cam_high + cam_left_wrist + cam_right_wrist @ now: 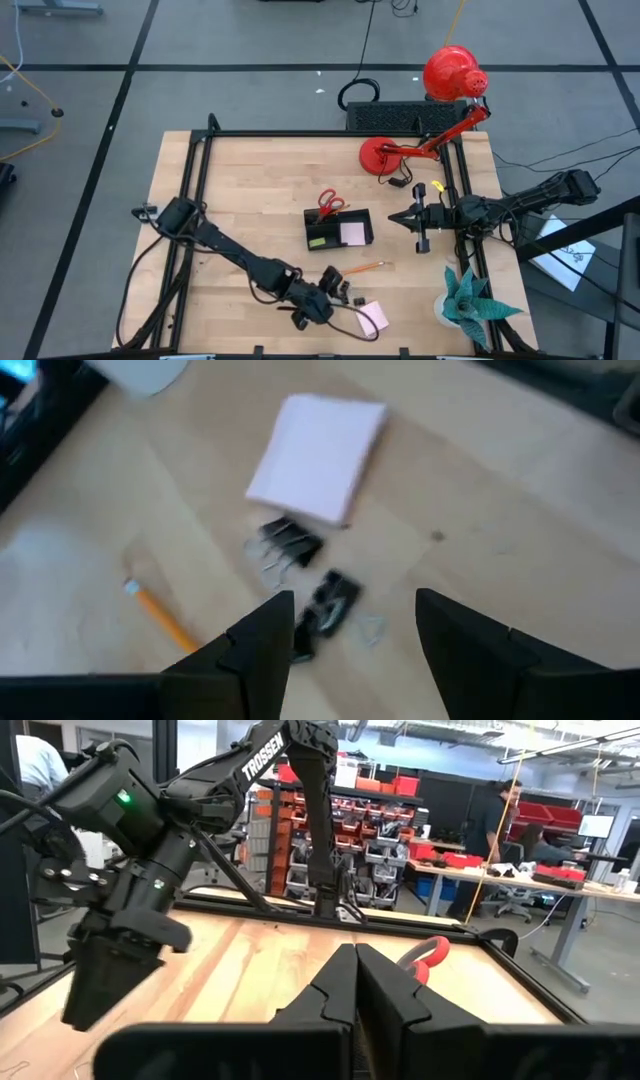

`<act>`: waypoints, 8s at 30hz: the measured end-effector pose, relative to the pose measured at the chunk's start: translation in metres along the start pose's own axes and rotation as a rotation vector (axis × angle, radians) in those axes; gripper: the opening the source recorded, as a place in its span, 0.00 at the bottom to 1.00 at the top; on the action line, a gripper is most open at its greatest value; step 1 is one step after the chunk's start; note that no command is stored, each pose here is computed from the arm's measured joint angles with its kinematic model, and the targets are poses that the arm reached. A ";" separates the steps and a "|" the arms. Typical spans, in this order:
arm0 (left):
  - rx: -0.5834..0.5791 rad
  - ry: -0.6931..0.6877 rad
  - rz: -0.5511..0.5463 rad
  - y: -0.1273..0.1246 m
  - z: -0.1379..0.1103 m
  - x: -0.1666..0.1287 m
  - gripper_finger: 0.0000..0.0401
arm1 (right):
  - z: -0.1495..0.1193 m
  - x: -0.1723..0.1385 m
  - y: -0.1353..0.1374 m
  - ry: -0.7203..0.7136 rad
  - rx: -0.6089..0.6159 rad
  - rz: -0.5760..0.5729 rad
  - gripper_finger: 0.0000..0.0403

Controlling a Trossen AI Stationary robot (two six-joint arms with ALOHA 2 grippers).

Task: Pick and place office supplies into organizer
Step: Put the bottom left binder clip into the bottom left compartment of the desk organizer, then put the top binder clip into the bottom left compartment of the desk organizer

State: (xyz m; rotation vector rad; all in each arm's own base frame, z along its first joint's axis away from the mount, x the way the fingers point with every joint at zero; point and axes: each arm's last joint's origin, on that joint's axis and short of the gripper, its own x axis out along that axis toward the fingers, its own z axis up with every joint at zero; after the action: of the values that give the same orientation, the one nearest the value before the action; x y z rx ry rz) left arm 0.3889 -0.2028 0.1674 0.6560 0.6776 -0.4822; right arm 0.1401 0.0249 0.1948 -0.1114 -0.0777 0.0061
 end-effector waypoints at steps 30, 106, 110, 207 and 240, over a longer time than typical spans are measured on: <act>0.116 0.010 0.027 0.002 -0.018 0.033 0.53 | -0.001 0.001 0.000 0.015 -0.020 -0.003 0.00; -0.424 0.322 0.590 0.035 -0.064 -0.049 0.03 | -0.005 0.001 0.001 0.044 0.015 0.004 0.00; -0.439 0.324 0.572 0.039 -0.067 -0.049 0.01 | -0.005 0.001 0.001 0.047 0.029 0.004 0.00; -0.630 -0.091 0.316 -0.001 -0.022 0.035 0.29 | 0.001 0.002 0.000 -0.021 0.033 -0.007 0.01; -0.736 -0.063 0.265 0.004 -0.043 0.057 0.68 | -0.001 0.002 0.000 -0.002 0.036 -0.003 0.01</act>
State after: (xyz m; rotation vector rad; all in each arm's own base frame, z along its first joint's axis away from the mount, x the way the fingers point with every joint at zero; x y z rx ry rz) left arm 0.4126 -0.1810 0.1034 0.0290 0.6397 0.0103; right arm 0.1425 0.0254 0.1944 -0.0757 -0.0795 0.0045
